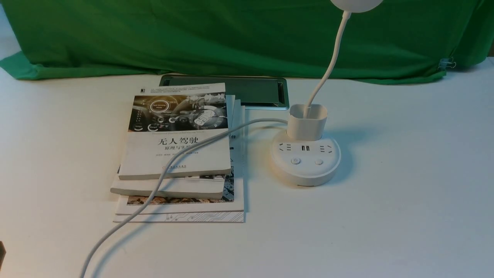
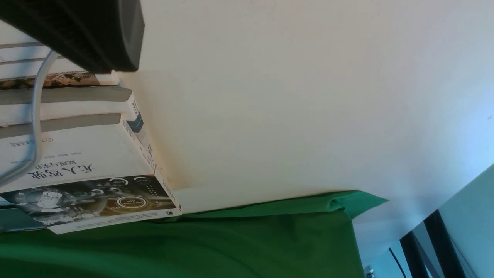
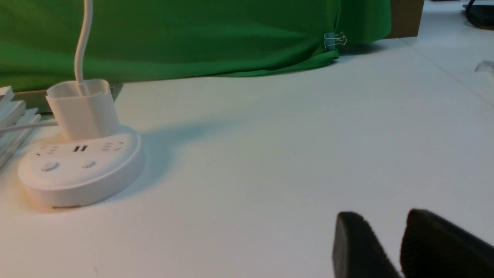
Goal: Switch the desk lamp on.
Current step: Use the right arm to press the button switch on the lamp holder
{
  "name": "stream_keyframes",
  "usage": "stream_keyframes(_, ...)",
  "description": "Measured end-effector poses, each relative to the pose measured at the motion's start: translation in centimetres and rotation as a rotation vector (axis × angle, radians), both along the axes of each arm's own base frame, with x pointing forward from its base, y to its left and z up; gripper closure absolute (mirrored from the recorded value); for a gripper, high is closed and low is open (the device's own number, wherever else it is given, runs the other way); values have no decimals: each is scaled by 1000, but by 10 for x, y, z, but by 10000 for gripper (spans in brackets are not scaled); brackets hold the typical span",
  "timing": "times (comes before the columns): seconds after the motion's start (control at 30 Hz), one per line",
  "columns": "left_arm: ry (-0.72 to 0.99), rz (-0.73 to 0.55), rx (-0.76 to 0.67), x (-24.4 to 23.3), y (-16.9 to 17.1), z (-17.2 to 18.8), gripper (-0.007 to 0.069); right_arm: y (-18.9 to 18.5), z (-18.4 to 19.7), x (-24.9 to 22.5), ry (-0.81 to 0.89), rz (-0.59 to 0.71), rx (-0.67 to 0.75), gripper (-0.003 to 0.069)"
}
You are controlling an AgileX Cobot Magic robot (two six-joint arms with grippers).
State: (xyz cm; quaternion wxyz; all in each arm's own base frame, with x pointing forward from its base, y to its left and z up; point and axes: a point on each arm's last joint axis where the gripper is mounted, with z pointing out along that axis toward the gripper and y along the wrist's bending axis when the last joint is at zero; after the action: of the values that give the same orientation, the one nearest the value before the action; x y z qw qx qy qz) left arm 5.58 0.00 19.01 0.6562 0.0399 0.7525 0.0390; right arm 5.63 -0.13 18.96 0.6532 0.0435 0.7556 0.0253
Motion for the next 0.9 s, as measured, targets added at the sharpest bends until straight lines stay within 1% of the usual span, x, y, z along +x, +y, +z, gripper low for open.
stream_keyframes(0.77,0,0,0,0,0,0,604,0,0,0,0,0,0,418)
stream_keyframes(0.83,0,0,0,0,0,0,604,0,0,0,0,-2,19,418)
stream_keyframes(0.9,0,0,0,0,0,0,604,0,0,0,-2,-6,67,418)
